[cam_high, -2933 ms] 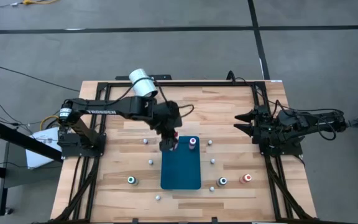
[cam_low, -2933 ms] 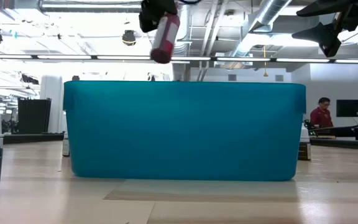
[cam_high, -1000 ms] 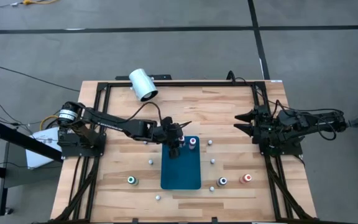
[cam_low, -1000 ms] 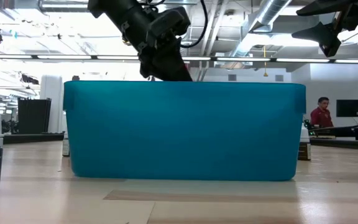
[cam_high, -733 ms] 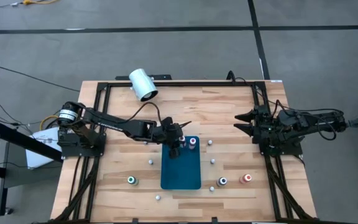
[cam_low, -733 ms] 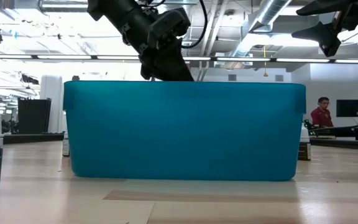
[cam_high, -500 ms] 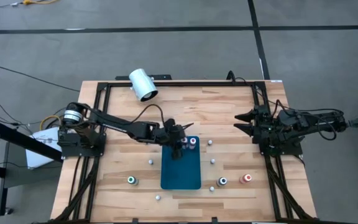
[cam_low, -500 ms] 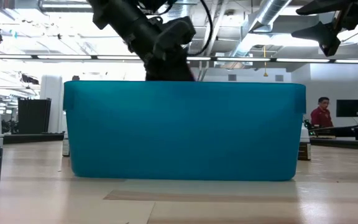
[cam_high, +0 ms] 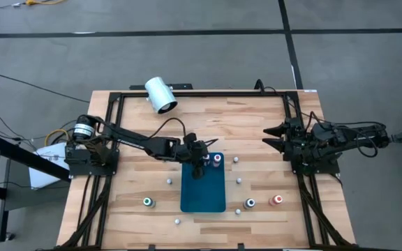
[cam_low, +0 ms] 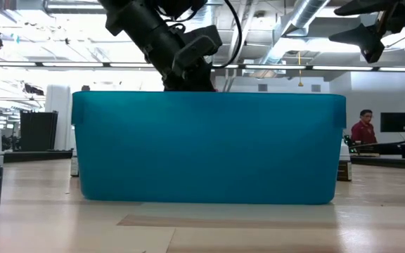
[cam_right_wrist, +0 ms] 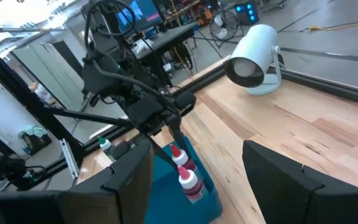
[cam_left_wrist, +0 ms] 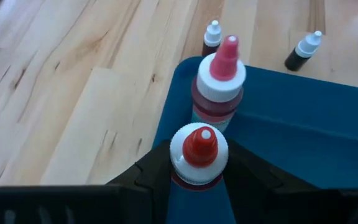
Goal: Pick & Place food coloring
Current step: Put the big red food coloring bottle into the blue container
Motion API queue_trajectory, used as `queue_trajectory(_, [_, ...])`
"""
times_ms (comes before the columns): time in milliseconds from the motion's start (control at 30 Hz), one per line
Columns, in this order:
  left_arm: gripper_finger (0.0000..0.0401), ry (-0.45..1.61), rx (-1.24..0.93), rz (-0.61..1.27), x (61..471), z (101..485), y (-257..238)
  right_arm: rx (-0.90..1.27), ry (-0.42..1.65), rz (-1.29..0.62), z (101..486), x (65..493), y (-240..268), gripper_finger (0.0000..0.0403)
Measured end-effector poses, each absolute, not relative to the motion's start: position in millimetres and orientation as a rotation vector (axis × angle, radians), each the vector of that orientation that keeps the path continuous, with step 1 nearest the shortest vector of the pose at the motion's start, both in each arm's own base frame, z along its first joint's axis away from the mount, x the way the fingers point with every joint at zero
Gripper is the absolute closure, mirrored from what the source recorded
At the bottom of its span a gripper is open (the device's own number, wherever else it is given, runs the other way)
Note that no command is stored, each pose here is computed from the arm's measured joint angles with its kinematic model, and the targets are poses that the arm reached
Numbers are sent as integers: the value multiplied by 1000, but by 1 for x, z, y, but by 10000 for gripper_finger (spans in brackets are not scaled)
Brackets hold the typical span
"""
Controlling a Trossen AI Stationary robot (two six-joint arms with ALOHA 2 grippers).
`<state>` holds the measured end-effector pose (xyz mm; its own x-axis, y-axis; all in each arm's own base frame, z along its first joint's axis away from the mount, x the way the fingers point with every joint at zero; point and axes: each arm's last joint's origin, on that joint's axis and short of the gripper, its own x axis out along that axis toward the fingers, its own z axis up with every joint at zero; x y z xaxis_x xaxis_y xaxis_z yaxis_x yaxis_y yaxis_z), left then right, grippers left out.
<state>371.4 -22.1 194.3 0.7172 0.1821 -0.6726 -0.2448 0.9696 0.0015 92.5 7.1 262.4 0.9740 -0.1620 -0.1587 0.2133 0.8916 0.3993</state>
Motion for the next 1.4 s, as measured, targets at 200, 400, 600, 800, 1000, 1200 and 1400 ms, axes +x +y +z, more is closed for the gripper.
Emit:
queue_trajectory(200, [287, 752, -91, 230, 373, 189, -22, 427, 123, -195, 262, 93, 7, 168])
queue_trajectory(400, [287, 740, -106, 208, 377, 185, -23, 427, 121, -195, 263, 93, 7, 168])
queue_trajectory(600, [287, 741, -102, 210, 377, 185, -23, 428, 116, -194, 263, 93, 7, 168])
queue_trajectory(800, [287, 747, -110, 191, 377, 185, -23, 429, 115, -193, 263, 93, 7, 168])
queue_trajectory(1000, [287, 747, -116, 195, 377, 185, -23, 428, 116, -193, 263, 93, 7, 168])
queue_trajectory(1200, [286, 743, -117, 196, 377, 185, -23, 428, 117, -194, 263, 93, 7, 168])
queue_trajectory(1400, [252, 741, -118, 195, 377, 185, -23, 427, 119, -194, 263, 93, 7, 168])
